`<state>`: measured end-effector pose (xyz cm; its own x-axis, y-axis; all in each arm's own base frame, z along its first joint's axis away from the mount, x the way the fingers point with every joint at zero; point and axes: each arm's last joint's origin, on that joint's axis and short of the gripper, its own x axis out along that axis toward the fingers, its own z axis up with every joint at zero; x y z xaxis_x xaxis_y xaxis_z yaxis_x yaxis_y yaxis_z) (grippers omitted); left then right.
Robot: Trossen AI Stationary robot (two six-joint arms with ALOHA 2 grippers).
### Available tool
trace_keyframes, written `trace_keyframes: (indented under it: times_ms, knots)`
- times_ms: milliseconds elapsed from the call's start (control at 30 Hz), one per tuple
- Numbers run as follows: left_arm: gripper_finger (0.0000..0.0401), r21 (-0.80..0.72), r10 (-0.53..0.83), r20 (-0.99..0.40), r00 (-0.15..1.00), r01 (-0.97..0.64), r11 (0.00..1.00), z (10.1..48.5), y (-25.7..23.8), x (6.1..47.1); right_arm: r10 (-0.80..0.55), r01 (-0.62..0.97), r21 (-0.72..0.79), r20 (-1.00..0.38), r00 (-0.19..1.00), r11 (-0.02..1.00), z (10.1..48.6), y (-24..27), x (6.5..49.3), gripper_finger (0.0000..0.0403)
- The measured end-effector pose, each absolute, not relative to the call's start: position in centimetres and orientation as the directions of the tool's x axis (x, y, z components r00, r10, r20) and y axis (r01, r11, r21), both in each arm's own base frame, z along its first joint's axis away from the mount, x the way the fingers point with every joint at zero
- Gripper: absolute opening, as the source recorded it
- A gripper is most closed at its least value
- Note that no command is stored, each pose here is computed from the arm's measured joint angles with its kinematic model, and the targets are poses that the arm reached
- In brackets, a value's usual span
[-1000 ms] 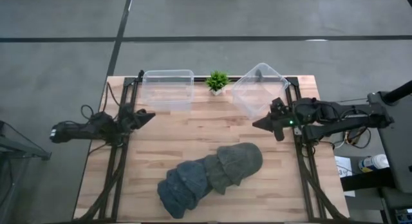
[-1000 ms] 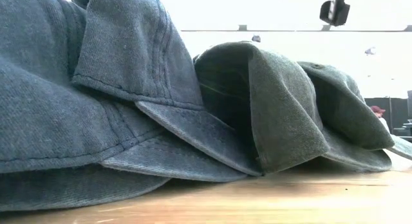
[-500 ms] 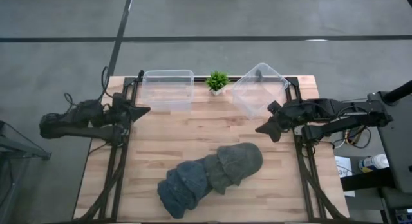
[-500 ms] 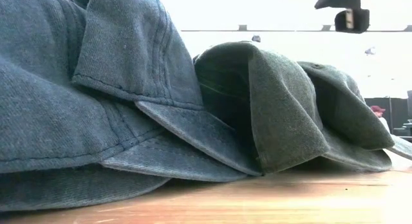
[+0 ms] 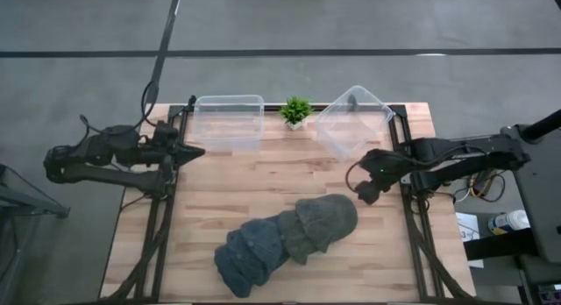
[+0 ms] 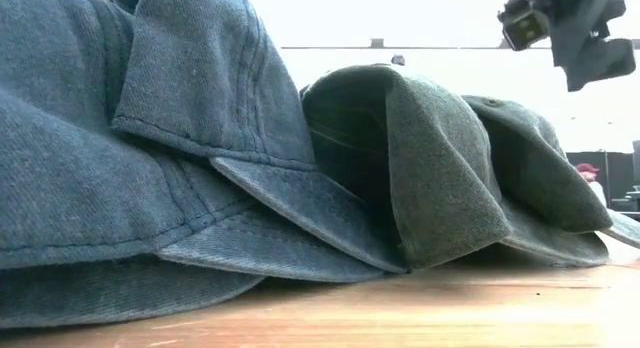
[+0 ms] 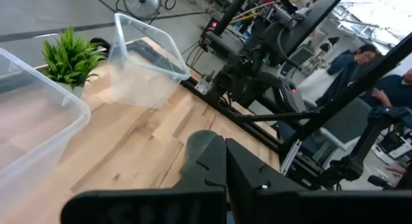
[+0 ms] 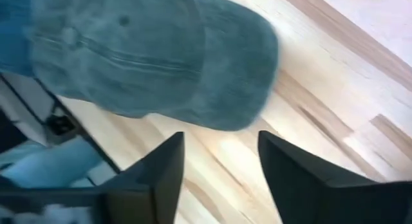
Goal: Pick & Place hat
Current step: Put the top green cap into the right transparent bin
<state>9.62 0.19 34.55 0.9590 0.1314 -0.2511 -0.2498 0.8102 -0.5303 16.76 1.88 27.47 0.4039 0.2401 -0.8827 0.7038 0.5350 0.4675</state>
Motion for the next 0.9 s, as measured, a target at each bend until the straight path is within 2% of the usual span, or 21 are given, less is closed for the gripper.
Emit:
trace_keyframes:
  times_ms: [133, 233, 300, 400, 500, 667, 900]
  knots:
    - [0.0007, -0.514, 0.127, -0.257, 0.958, -0.246, 0.822, 34.5, 0.2, 9.7, 0.235, 0.724, 0.417, -0.909, 0.345, 0.549, 25.8, 1.9, 16.8, 0.0239]
    - [0.0014, -0.513, 0.127, -0.263, 0.956, -0.25, 0.821, 34.4, 0.2, 9.7, 0.242, 0.756, 0.397, -0.918, 0.316, 0.521, 24.0, 1.9, 16.4, 0.0264]
    - [0.002, -0.512, 0.127, -0.267, 0.955, -0.252, 0.821, 34.4, 0.2, 9.7, 0.256, 0.764, 0.41, -0.911, 0.322, 0.498, 22.9, 1.9, 16.2, 0.0278]
    - [0.0028, -0.514, 0.127, -0.27, 0.954, -0.254, 0.819, 34.4, 0.2, 9.7, 0.265, 0.75, 0.475, -0.88, 0.394, 0.461, 21.7, 1.9, 16.2, 0.0292]
    - [0.0034, -0.523, 0.127, -0.27, 0.954, -0.256, 0.813, 34.4, 0.2, 9.7, 0.271, 0.717, 0.539, -0.842, 0.466, 0.443, 20.8, 1.9, 16.3, 0.0297]
    - [0.0035, -0.532, 0.127, -0.269, 0.955, -0.257, 0.806, 34.4, 0.2, 9.7, 0.27, 0.731, 0.519, -0.855, 0.443, 0.443, 18.1, 1.9, 15.3, 0.0293]
    - [0.0035, -0.549, 0.127, -0.266, 0.955, -0.259, 0.794, 34.4, 0.2, 9.7, 0.3, 0.674, 0.622, -0.783, 0.545, 0.398, 15.1, 1.9, 15.2, 0.0284]
